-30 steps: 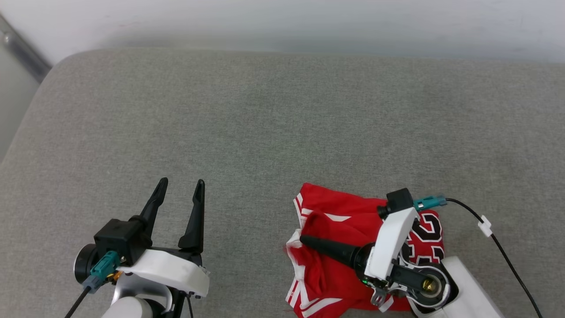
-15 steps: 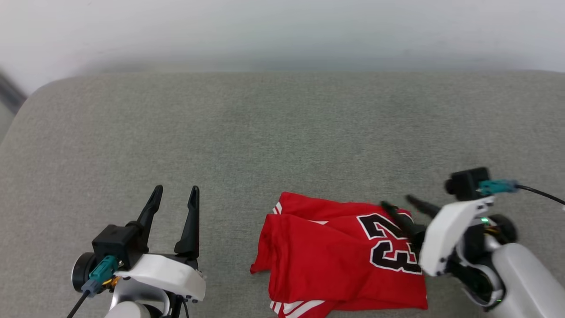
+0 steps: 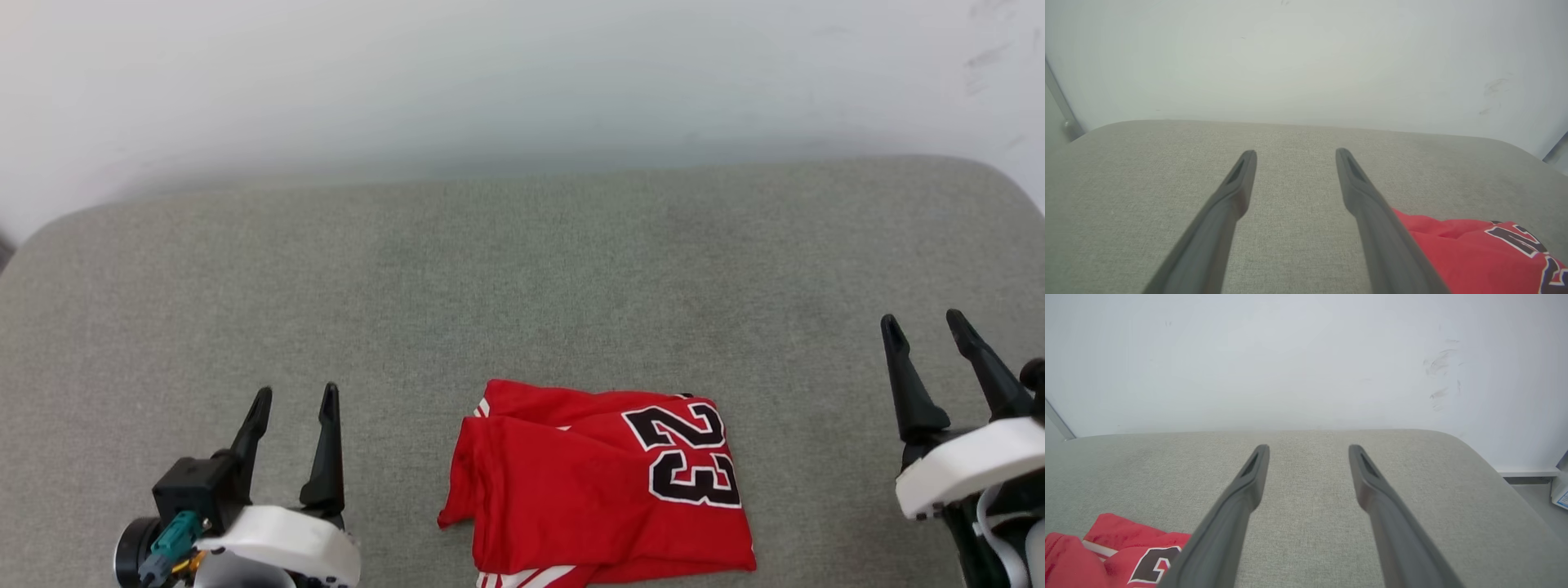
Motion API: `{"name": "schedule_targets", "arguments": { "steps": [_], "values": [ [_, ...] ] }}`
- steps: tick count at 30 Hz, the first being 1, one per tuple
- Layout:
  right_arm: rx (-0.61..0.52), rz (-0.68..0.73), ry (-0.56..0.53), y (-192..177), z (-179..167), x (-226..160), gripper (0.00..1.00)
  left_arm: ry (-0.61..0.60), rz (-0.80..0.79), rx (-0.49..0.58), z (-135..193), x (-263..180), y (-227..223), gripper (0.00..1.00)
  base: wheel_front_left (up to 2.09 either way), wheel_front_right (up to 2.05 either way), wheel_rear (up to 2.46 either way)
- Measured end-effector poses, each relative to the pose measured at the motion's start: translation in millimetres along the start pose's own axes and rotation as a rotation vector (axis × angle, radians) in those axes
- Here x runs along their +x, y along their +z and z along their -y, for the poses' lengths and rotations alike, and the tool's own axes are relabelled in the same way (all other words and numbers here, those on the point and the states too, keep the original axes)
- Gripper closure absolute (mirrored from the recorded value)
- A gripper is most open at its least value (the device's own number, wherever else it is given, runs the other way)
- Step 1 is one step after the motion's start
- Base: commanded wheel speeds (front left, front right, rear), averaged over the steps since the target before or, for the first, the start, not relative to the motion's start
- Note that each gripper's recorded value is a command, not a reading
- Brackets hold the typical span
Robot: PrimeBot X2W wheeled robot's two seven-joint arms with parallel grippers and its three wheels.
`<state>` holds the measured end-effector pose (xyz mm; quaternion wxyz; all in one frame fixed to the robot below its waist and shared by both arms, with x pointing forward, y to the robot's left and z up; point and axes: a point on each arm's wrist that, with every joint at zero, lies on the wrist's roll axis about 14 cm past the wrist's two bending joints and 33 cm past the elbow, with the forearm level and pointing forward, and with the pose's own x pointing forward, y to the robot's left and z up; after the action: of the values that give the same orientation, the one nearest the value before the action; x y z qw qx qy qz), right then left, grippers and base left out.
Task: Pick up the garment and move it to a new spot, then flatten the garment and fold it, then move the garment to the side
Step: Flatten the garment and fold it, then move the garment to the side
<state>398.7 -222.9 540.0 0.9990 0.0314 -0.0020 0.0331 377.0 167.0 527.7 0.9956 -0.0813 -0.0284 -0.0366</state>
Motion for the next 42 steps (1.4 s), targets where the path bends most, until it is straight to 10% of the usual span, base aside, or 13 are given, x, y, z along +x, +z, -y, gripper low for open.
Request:
{"name": "schedule_targets", "arguments": {
  "steps": [26,35,42],
  "values": [
    [0.075,0.026,-0.01,17,-28,-54,0.0,0.029,0.044,0.037,-8,-24,10,0.0,0.0,0.0,0.0],
    [0.234,-0.257,-0.098,-34,34,-52,0.0,0.057,0.093,0.041,-16,-23,24,0.0,0.0,0.0,0.0],
    [0.329,-0.598,0.013,-104,3,-41,0.0,0.1,0.123,0.04,-29,-11,31,0.0,0.0,0.0,0.0]
  ]
}}
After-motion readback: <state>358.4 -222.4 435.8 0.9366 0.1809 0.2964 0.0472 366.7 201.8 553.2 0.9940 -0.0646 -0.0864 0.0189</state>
